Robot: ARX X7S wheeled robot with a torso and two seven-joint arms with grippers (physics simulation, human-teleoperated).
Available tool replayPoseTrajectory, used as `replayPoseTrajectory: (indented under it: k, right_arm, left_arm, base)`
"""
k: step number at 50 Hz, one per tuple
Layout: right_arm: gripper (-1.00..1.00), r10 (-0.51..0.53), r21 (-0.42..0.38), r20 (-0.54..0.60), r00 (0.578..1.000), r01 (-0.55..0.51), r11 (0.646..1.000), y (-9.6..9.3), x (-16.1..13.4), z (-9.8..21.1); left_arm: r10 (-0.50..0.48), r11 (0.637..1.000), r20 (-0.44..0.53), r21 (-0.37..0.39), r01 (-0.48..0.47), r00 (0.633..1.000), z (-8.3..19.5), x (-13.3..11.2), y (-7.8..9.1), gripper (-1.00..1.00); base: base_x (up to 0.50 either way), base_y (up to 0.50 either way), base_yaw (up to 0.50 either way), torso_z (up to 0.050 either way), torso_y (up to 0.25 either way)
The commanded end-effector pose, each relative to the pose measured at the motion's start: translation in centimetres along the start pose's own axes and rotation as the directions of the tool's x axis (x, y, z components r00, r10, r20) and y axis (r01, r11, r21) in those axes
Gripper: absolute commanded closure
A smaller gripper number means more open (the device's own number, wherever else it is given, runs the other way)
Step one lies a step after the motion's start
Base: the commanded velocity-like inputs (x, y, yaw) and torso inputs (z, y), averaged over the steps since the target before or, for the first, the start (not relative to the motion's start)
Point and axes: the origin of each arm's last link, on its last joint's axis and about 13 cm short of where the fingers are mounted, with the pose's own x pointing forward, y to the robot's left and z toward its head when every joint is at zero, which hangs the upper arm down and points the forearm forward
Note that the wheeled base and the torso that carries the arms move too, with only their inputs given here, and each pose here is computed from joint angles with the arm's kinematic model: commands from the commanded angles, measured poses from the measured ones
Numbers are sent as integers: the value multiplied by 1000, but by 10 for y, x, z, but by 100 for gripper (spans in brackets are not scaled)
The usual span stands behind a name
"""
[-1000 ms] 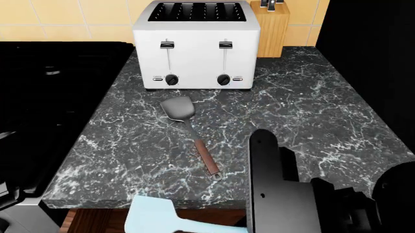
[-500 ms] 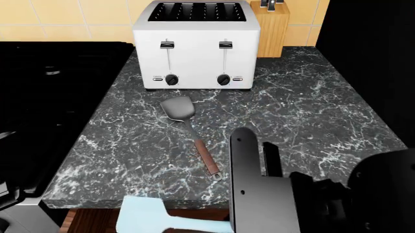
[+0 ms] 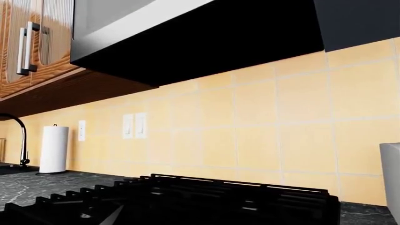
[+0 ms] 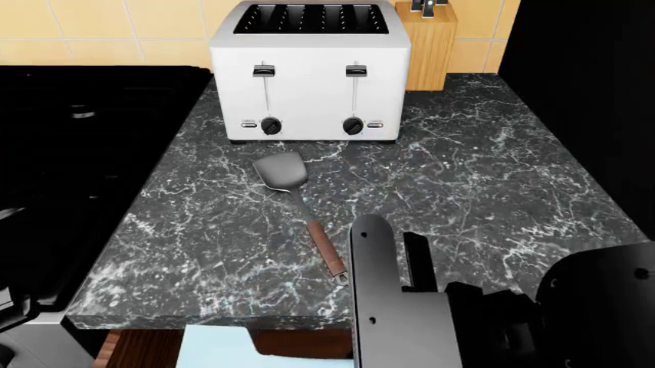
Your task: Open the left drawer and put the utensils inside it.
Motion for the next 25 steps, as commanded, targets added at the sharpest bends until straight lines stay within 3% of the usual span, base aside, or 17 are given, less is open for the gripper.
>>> replayPoseTrajectory:
  k: [1, 17, 18, 25]
  right_arm:
    - [100, -6, -3, 1, 1000, 6, 1000, 0, 1, -1]
    - [100, -9, -11, 1, 1000, 9, 1000, 1, 3, -1]
    - [-100, -11, -11, -1, 1000, 11, 1000, 2, 3, -1]
    - [-100, -19, -10, -7, 1000, 19, 1000, 1, 2, -2]
  left_arm:
    - [-1, 1000, 1, 1, 1, 1000, 0, 0, 0, -100]
    - [0, 1000, 0, 0, 0, 1000, 0, 0, 0, -100]
    - [-1, 1000, 0, 0, 1, 1000, 0, 0, 0, -100]
    - [0, 1000, 0, -1, 0, 1000, 0, 0, 0, -100]
  base:
    - [0, 0, 0, 0, 0]
    - [0, 0, 0, 0, 0]
    - [0, 0, 0, 0, 0]
    - [0, 0, 0, 0, 0]
